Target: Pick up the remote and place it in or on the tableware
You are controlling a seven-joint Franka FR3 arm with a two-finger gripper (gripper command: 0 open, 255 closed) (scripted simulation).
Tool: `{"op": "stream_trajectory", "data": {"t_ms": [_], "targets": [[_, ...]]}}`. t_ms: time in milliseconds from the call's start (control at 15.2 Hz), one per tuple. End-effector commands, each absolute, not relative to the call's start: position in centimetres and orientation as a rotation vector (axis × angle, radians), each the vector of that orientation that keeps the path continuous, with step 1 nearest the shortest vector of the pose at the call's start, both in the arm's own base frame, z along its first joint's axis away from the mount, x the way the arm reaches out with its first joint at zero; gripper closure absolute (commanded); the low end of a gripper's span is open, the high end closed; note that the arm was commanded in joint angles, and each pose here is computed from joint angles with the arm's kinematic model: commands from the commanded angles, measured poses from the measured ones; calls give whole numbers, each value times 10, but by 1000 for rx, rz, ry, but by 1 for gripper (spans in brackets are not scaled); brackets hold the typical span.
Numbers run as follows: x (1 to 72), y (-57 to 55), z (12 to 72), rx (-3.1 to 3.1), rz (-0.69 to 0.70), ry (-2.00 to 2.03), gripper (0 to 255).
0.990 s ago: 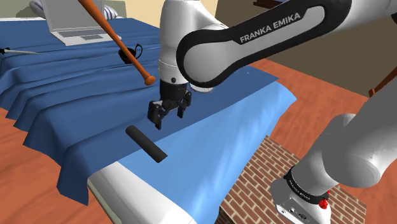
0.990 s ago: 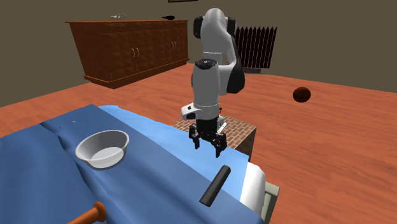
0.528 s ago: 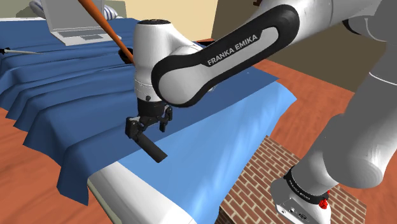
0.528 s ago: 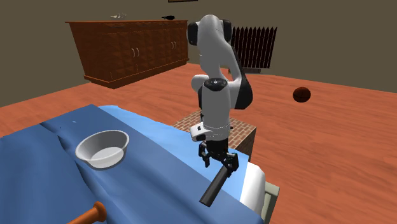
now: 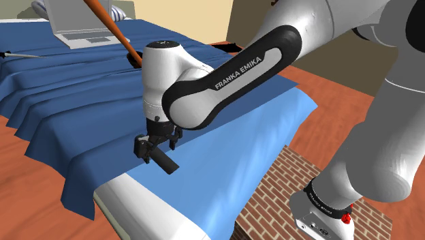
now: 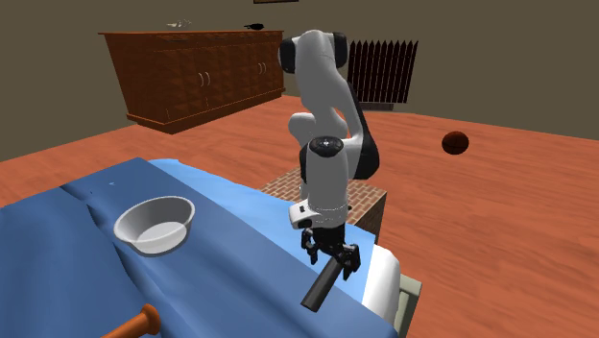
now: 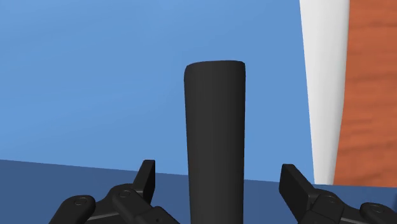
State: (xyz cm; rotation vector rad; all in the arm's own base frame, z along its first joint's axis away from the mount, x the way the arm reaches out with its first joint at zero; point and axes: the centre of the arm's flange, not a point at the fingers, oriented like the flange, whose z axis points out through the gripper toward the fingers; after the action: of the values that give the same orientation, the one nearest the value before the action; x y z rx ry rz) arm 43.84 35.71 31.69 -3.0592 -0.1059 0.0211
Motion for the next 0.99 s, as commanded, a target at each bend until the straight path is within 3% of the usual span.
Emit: {"op": "stream_trajectory", "data": {"t_ms": [0, 330, 396, 924], "targets": [[439, 357, 315, -3059, 20, -106, 0], [439, 357, 315, -3059, 20, -106, 0], [439, 357, 315, -3059, 20, -106, 255], [439, 357, 314, -3059, 20, -106, 255]]}}
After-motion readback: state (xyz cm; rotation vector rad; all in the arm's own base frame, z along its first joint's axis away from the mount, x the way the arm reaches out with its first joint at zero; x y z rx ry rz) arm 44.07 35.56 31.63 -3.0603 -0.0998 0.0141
